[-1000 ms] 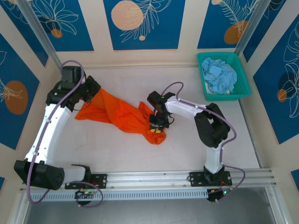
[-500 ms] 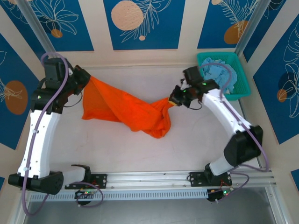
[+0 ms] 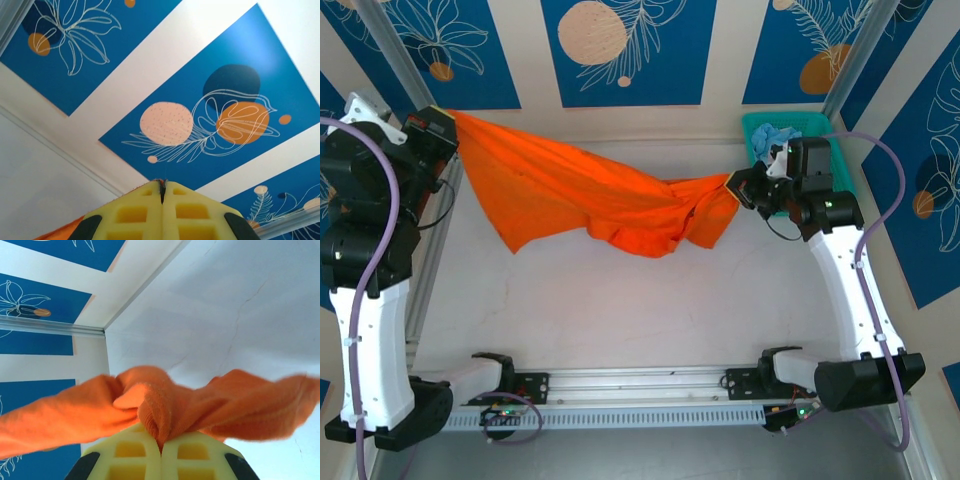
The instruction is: Fold and stack the t-shirts
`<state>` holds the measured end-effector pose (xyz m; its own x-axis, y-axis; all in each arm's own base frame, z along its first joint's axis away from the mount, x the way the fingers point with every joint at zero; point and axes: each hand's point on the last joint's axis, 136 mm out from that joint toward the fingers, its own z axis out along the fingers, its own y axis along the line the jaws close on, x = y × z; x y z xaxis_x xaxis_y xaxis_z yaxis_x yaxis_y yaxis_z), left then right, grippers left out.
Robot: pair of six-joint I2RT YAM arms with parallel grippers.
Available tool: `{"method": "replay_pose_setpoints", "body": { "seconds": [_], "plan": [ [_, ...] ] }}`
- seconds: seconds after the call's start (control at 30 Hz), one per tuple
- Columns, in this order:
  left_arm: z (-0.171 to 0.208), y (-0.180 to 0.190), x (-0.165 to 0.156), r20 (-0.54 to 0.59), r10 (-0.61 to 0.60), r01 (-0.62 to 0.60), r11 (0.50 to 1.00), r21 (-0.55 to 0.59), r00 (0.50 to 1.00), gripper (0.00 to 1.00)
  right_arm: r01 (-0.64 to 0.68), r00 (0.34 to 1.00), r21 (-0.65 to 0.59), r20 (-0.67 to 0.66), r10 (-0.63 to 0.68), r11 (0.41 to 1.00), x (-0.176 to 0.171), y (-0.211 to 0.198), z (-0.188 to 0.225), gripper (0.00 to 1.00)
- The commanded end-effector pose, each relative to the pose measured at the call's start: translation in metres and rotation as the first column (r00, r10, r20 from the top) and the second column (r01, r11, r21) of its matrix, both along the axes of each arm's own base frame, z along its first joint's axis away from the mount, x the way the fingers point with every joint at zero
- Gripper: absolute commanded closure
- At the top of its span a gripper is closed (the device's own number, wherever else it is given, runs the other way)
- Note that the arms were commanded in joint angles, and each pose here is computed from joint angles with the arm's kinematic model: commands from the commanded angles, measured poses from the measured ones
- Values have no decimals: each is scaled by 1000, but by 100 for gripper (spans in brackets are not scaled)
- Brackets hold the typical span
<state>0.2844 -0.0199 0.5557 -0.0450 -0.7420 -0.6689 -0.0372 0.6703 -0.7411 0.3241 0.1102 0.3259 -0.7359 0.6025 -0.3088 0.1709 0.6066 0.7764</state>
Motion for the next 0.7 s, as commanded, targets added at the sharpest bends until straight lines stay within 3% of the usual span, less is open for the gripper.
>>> {"method": "replay_pose_setpoints", "body": {
  "seconds": [0.0, 0.2, 0.33, 0.43, 0.5, 0.67],
  "plan": [
    [-7, 1, 8, -26, 21, -21, 1000, -2, 999, 100, 23, 999, -21, -48, -24, 1000, -11, -7, -14, 100],
    [-69, -9, 31, -203, -11, 8, 1000, -15, 979, 100, 76, 988, -33, -132, -79, 997, -16, -18, -48, 100],
    [-94, -25, 59, -282, -87, 85, 996, -20, 955, 100, 75, 985, -37, -155, -79, 997, 4, -19, -52, 100],
    [-81, -45, 87, -275, -186, 189, 982, -18, 943, 100, 62, 988, -45, -136, -67, 997, 30, -20, -29, 100],
    [-50, -59, 100, -214, -255, 261, 965, 2, 943, 100, 56, 995, -38, -75, -59, 998, 47, -20, 4, 100],
    [14, -58, 91, -48, -264, 267, 961, 72, 963, 100, 48, 993, -14, 112, -46, 999, 65, -24, 79, 100]
  ]
}}
